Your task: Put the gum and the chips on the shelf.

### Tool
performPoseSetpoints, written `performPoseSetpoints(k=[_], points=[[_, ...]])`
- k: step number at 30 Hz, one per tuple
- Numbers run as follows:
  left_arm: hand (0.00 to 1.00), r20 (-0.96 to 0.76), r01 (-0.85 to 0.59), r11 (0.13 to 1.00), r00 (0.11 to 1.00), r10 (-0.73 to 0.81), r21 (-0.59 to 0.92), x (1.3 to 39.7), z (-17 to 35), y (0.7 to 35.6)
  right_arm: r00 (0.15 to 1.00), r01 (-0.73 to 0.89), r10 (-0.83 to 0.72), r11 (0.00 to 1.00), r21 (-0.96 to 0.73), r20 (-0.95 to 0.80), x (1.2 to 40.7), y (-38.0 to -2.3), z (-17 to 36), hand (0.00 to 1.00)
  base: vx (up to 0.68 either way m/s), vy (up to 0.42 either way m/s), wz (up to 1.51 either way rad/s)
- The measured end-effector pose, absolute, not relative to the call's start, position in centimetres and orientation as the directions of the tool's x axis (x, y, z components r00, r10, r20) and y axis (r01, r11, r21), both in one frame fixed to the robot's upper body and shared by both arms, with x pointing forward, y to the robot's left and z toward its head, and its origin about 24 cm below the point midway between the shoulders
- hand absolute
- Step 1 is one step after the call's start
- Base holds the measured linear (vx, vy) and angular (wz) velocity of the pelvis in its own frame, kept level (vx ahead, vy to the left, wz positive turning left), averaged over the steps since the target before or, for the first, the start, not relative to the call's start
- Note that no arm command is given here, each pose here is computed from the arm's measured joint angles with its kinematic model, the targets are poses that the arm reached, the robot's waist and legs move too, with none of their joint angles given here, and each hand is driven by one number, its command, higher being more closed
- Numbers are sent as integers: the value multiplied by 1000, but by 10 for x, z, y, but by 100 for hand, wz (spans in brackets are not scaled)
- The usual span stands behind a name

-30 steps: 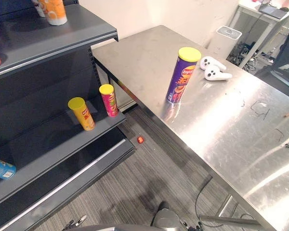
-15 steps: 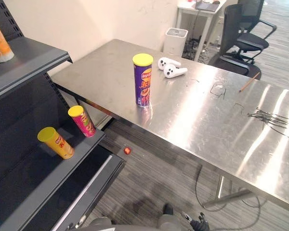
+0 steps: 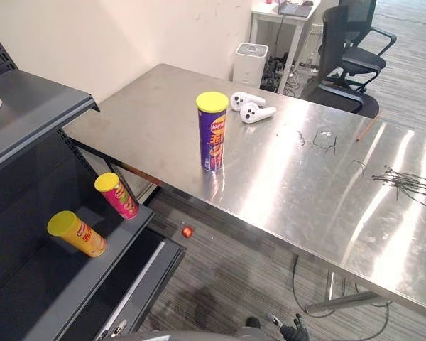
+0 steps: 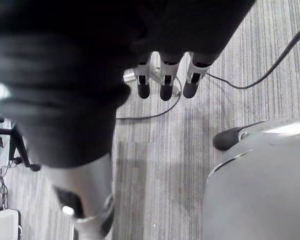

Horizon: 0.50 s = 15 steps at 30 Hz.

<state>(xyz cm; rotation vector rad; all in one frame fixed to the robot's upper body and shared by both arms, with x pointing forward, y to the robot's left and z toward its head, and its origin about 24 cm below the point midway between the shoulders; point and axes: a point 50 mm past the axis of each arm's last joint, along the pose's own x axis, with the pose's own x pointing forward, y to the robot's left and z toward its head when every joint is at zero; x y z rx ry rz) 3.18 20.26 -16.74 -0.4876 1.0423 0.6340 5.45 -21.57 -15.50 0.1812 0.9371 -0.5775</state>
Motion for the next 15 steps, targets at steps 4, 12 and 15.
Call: performPoseSetpoints(k=[4,12,15], points=[[0,-901,-687,723,358,247,-75,31,-167,203,444,548,-393,830,-103,-805,52,-216,-156,0,-44,-18,-4],[0,-901,-726,683,344,263,-78,26,-167,204,300,793,-488,605,-70,-819,36,-214,-158,0,-117,-47,-14],[0,-902,-751,655,334,272,-81,24,-168,203,225,873,-535,481,-75,-815,28,-224,-157,0,-34,-20,-12]])
